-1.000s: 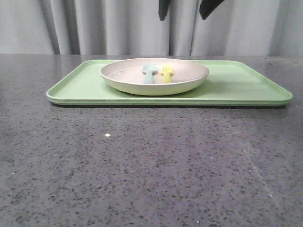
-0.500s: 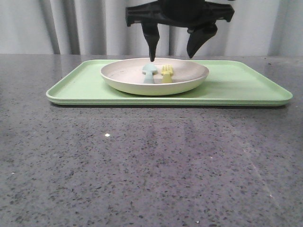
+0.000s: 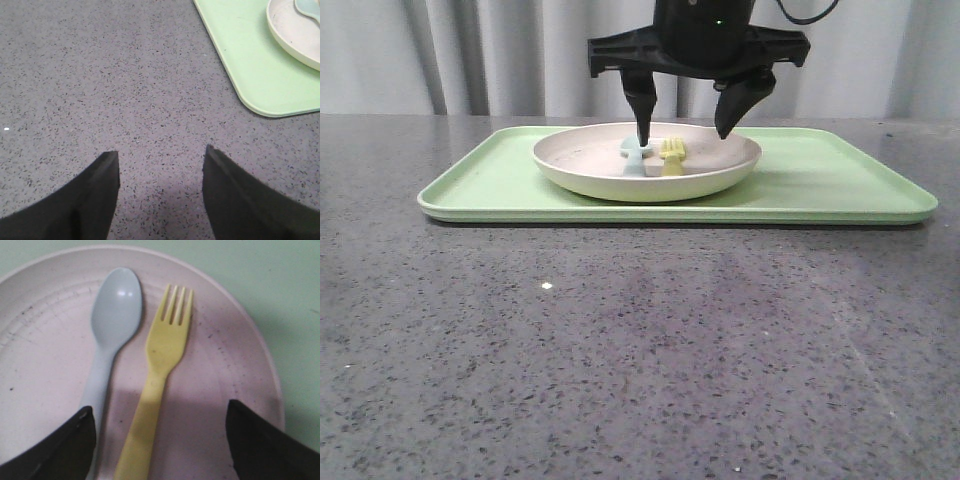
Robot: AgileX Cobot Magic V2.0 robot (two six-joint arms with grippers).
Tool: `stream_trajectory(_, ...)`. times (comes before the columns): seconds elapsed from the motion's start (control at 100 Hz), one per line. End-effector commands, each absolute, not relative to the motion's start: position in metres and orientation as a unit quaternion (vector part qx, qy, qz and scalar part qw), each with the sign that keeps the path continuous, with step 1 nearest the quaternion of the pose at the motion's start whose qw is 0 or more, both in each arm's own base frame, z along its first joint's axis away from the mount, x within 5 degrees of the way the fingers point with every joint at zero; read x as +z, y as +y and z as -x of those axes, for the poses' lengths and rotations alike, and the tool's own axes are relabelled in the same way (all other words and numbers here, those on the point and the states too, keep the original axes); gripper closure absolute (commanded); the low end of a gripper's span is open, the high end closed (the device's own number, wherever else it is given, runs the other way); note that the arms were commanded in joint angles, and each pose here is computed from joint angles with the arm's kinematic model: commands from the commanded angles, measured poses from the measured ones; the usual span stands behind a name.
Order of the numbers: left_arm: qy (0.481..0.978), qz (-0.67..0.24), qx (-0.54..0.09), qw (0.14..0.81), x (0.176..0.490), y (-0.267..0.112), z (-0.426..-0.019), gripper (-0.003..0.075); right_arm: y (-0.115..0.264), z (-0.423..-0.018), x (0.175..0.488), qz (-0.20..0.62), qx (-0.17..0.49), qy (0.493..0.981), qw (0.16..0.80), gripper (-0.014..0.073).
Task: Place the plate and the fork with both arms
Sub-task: 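Lower the right gripper and grasp the yellow fork's handle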
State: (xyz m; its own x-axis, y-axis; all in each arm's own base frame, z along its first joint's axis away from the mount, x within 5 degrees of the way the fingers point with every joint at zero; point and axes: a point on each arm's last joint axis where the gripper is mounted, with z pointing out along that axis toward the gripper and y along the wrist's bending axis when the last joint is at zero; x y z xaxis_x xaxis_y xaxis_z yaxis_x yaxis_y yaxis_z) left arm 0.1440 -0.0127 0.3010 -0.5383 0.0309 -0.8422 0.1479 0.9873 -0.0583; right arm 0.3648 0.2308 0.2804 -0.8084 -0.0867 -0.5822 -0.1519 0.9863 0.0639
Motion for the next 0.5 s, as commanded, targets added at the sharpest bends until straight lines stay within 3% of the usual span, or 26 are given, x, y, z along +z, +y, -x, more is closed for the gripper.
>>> stream_trajectory(0.0, 0.854, -0.04, -0.06, 0.515, 0.315, -0.012, -0.147, 0.0345, 0.225, -0.368, 0.311, 0.059, 0.068, 0.93, 0.356, 0.0055)
stream_trajectory(0.49, 0.854, -0.04, -0.06, 0.515, 0.315, -0.012, -0.147, 0.0345, 0.228, -0.373, 0.296, 0.061, 0.062, 0.935, 0.344, 0.0055)
